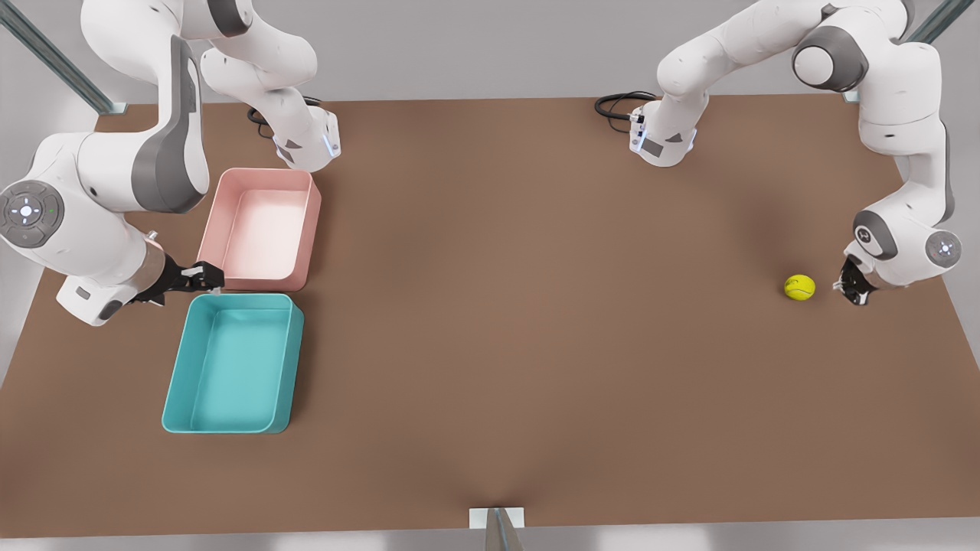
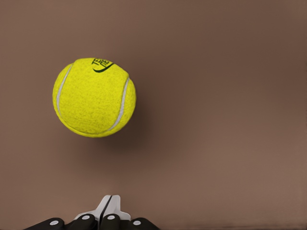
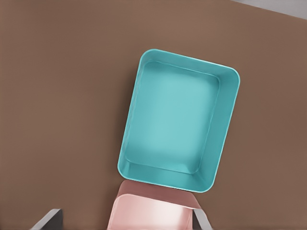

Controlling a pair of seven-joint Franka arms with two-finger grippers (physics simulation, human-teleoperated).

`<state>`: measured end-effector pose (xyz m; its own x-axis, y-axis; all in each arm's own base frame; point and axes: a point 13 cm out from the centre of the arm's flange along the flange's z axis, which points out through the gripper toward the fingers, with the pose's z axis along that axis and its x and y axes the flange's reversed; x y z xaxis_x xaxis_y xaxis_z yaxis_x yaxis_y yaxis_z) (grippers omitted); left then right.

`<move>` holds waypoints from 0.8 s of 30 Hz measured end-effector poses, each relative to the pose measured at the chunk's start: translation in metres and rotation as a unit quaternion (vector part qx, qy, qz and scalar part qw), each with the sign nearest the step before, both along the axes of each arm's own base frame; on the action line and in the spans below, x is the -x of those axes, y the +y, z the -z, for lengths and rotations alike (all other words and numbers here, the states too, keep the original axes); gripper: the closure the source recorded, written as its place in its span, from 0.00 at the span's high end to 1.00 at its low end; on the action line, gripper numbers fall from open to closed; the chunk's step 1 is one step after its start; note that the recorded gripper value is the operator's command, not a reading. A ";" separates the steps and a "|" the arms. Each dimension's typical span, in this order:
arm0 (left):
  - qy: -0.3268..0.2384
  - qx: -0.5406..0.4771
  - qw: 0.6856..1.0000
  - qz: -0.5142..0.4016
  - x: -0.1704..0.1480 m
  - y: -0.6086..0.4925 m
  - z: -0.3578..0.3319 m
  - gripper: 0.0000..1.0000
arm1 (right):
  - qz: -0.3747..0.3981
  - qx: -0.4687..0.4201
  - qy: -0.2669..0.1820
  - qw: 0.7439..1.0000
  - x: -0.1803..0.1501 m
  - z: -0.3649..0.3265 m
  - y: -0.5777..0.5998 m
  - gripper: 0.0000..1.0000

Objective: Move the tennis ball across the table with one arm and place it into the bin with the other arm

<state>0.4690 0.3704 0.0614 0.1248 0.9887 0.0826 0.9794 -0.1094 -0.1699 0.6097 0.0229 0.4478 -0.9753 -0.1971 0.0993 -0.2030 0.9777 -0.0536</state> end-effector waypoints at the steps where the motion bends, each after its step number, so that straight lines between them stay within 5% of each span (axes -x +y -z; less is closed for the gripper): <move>1: 0.003 0.002 1.000 0.007 0.002 0.001 0.001 0.21 | 0.000 0.000 0.000 1.000 0.000 0.000 0.000 1.00; 9: 0.015 0.015 0.999 0.049 0.000 -0.014 0.006 0.21 | -0.002 0.000 0.003 1.000 -0.001 0.004 0.001 1.00; 13: 0.017 0.066 0.998 -0.013 -0.002 -0.102 0.031 0.21 | -0.003 0.000 0.004 1.000 -0.002 0.006 0.001 1.00; 17: -0.007 0.127 0.984 -0.126 -0.058 -0.240 0.015 0.21 | -0.004 -0.001 0.006 1.000 -0.003 0.008 0.003 1.00; 22: -0.005 0.122 0.943 -0.311 -0.101 -0.249 -0.031 0.21 | -0.004 -0.001 0.007 1.000 -0.003 0.010 0.003 1.00; 24: -0.029 0.098 0.944 -0.314 -0.131 -0.281 -0.095 0.21 | -0.004 -0.002 0.007 1.000 -0.003 0.010 0.004 1.00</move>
<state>0.5996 0.0892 0.1560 -0.4899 0.8635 -0.1202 0.8687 0.4720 -0.1501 0.6131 0.0265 0.4382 -0.9722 -0.2059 0.1117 -0.2122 0.9760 -0.0479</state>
